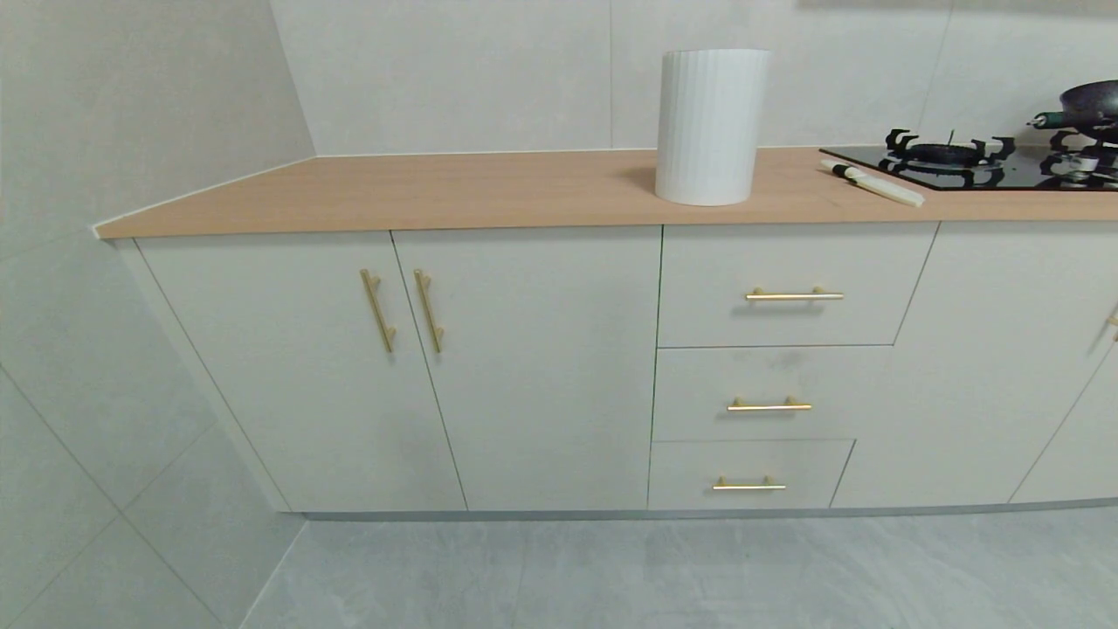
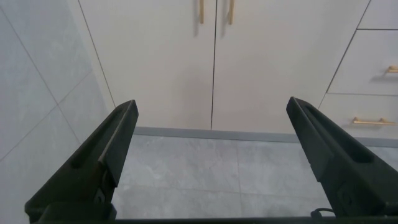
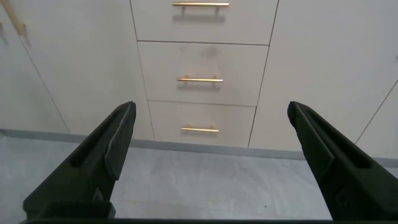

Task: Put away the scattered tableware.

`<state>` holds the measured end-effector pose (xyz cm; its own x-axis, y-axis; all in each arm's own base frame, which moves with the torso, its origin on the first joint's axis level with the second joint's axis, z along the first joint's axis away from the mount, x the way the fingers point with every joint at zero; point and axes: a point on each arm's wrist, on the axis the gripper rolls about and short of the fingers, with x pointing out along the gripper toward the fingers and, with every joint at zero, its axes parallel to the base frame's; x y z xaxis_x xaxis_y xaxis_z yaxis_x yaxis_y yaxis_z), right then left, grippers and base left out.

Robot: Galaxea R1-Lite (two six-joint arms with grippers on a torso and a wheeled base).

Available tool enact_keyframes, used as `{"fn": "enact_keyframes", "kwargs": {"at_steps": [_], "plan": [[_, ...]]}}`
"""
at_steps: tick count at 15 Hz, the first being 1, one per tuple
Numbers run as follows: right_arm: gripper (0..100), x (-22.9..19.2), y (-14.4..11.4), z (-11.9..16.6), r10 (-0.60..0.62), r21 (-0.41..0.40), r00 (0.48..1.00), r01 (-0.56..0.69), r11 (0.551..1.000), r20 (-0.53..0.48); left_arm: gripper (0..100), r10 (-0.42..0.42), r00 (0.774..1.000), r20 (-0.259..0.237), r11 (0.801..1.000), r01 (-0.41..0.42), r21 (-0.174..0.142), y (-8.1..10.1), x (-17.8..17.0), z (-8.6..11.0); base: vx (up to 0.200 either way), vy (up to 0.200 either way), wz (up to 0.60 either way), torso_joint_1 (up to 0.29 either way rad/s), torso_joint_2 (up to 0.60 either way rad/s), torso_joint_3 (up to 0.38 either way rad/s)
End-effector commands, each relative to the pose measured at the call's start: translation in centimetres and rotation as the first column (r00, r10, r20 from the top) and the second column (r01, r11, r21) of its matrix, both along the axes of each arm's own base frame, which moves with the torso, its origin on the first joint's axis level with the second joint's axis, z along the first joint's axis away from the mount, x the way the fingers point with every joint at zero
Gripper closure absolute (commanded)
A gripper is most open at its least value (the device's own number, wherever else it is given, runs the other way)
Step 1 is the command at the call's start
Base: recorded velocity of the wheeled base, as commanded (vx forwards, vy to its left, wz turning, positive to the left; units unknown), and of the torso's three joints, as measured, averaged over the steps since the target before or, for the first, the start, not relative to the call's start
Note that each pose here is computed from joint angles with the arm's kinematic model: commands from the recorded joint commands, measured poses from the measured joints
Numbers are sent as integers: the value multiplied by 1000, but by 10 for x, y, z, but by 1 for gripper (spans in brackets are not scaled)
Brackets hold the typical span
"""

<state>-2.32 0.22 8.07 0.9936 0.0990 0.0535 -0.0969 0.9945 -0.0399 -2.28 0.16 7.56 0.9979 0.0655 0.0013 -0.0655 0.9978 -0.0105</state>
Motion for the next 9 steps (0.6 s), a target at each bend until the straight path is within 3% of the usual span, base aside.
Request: {"fn": "enact_keyframes", "kwargs": {"at_steps": [1,2,3,5,6,8,9], "plan": [[0,2,0,0,8,-2,1000,-8,1000,-24,0,0,1000,0,1000,0,1,0,0,0,0,0,0,0,0,0],[0,3,0,0,11,-11,999,-11,1000,-37,0,0,1000,0,1000,0,0,0,0,0,0,0,0,0,0,0],[0,3,0,-1,14,-72,998,-18,997,-56,0,0,1000,0,1000,0,0,0,0,0,0,0,0,0,0,0],[0,0,0,-3,-12,-127,1000,10,992,-15,0,0,1000,0,1000,0,0,0,0,0,0,0,0,0,0,0],[0,1,0,-3,-14,-118,1000,12,993,-20,0,0,1000,0,1000,0,0,0,0,0,0,0,0,0,0,0],[0,0,-1,-3,-53,-18,998,52,998,-32,0,0,1000,0,1000,0,0,0,0,0,0,0,0,0,0,0],[0,0,-2,-3,-69,-18,997,69,997,-32,0,2,1000,0,1000,-2,0,0,0,0,0,0,0,0,0,0]]}}
